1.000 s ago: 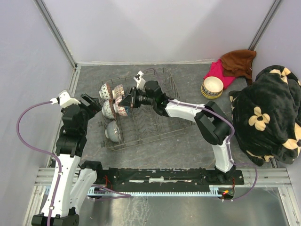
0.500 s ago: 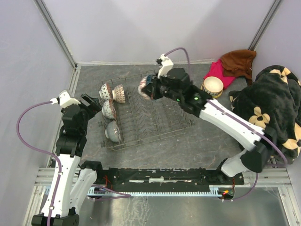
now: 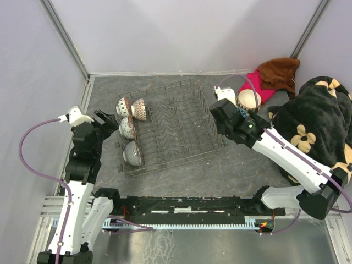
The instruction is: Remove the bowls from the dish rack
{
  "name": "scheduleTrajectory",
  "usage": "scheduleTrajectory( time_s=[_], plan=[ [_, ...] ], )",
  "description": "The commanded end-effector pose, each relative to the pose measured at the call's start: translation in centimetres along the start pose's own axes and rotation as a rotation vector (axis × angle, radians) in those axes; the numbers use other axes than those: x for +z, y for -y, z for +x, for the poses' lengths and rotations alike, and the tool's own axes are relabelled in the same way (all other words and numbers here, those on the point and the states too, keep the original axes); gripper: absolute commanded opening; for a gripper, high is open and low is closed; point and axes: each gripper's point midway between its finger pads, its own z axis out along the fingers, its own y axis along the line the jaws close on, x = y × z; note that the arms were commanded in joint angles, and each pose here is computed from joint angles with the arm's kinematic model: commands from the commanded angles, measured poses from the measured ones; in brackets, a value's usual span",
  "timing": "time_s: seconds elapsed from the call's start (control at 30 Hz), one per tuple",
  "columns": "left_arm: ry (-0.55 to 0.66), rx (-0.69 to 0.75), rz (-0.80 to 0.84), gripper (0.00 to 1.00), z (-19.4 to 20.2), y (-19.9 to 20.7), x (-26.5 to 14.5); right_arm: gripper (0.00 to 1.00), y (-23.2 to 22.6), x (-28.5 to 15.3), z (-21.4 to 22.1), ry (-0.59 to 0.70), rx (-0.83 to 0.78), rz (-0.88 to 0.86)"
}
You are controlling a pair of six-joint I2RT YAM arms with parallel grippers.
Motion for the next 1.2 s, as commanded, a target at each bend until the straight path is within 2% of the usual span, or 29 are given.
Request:
scheduleTrajectory(
  time_s=[0.0,0.13,0.37,0.73,1.03,1.17],
  plan=[
    [0.035,-0.018,0.032,0.90,-1.3,0.9,-0.3,0.01,4.8,2.5,3.8,-0.091,-0.017,0.196],
    [0.030,-0.012,0.027,0.90,-1.2,0.8,-0.1,0.01,7.3,5.7,7.1,-0.197,0.018,0.261],
    [0.031,-0.012,0.021,0.90,-1.1,0.8,0.1,0.01,10.3,9.9,10.2,-0.314,0.042,0.347],
    [0.037,-0.010,0.020,0.90,-1.4,0.9,0.2,0.01,11.2,15.4,12.3,-0.404,0.068,0.366],
    [0.045,-0.008,0.014,0.90,-1.8,0.9,0.2,0.01,11.4,17.0,13.3,-0.430,0.071,0.366],
    [0.040,-0.009,0.013,0.90,-1.7,0.9,0.4,0.11,11.3,17.1,13.5,-0.434,0.074,0.363]
  ],
)
